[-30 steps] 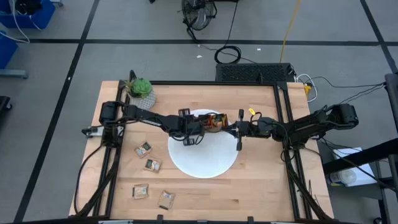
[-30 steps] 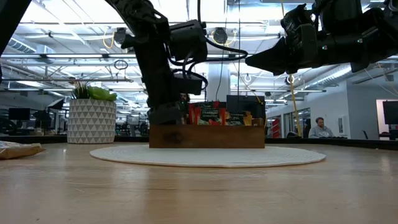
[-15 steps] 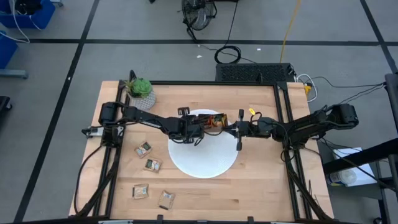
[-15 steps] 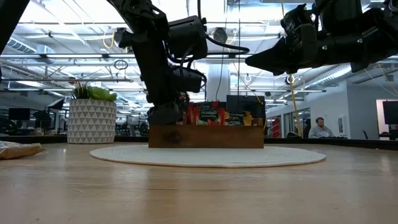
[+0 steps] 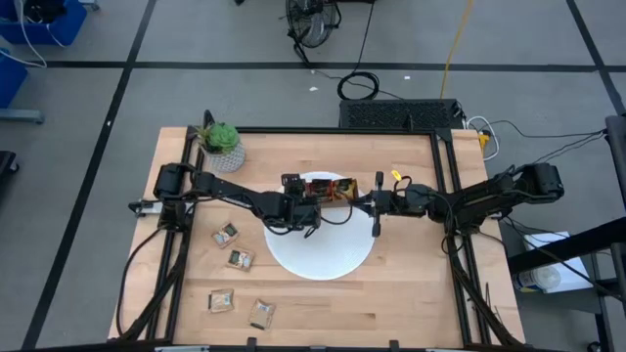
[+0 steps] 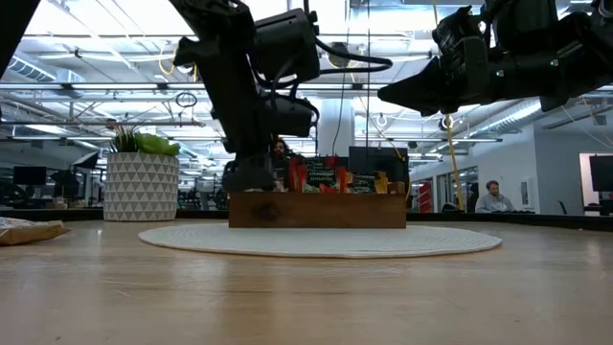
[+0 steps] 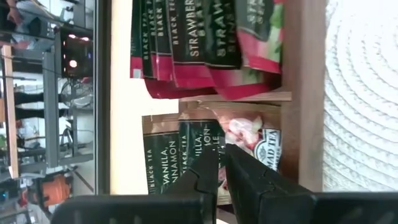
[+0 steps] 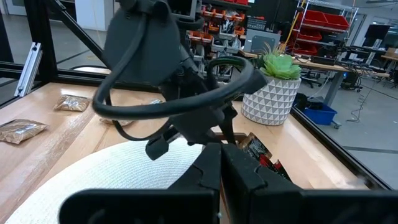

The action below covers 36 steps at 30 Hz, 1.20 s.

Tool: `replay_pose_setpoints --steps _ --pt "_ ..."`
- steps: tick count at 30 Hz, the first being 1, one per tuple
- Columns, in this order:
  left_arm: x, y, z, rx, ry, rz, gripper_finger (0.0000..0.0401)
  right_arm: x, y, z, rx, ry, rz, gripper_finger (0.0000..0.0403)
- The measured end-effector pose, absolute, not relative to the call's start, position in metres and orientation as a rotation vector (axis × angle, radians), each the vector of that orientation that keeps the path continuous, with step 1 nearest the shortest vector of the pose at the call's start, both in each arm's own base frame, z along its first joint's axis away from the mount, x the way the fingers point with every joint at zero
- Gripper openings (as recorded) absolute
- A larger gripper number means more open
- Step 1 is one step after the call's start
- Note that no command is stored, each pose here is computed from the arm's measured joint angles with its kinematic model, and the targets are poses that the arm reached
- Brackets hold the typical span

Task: Pick & Place Tea
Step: Put the brown tea bag into the left section of the wooden organizer

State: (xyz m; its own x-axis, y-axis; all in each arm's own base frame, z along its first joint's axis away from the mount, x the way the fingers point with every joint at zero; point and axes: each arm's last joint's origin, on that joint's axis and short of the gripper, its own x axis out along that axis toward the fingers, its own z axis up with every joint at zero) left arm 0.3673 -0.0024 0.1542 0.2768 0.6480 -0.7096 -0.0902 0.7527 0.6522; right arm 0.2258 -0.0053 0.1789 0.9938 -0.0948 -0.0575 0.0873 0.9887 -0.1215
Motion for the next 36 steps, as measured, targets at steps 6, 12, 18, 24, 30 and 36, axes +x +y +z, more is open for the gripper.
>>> replay_pose_setpoints --steps 6,12,18,24,30,36 --pt "0.365 -0.009 0.160 0.624 1.200 0.514 0.0037 0.226 -0.005 0.179 -0.119 0.061 -0.092 0.0000" --pt "0.355 -0.013 0.199 0.502 1.086 0.539 0.0037 0.226 -0.005 0.179 -0.119 0.058 -0.092 0.0000" --pt "0.352 0.016 0.203 0.103 1.098 0.433 0.0046 0.226 -0.005 0.179 -0.119 0.062 -0.091 0.0000" --pt "0.359 0.037 0.178 0.048 1.186 0.314 0.0089 0.226 -0.005 0.179 -0.119 0.058 -0.091 0.0000" --pt "0.365 0.046 0.156 0.094 1.231 0.323 0.0043 0.226 -0.005 0.179 -0.119 0.058 -0.091 0.0000" --pt "0.365 0.047 0.154 0.063 1.239 0.269 0.0012 0.226 -0.005 0.179 -0.119 0.062 -0.091 0.0000"
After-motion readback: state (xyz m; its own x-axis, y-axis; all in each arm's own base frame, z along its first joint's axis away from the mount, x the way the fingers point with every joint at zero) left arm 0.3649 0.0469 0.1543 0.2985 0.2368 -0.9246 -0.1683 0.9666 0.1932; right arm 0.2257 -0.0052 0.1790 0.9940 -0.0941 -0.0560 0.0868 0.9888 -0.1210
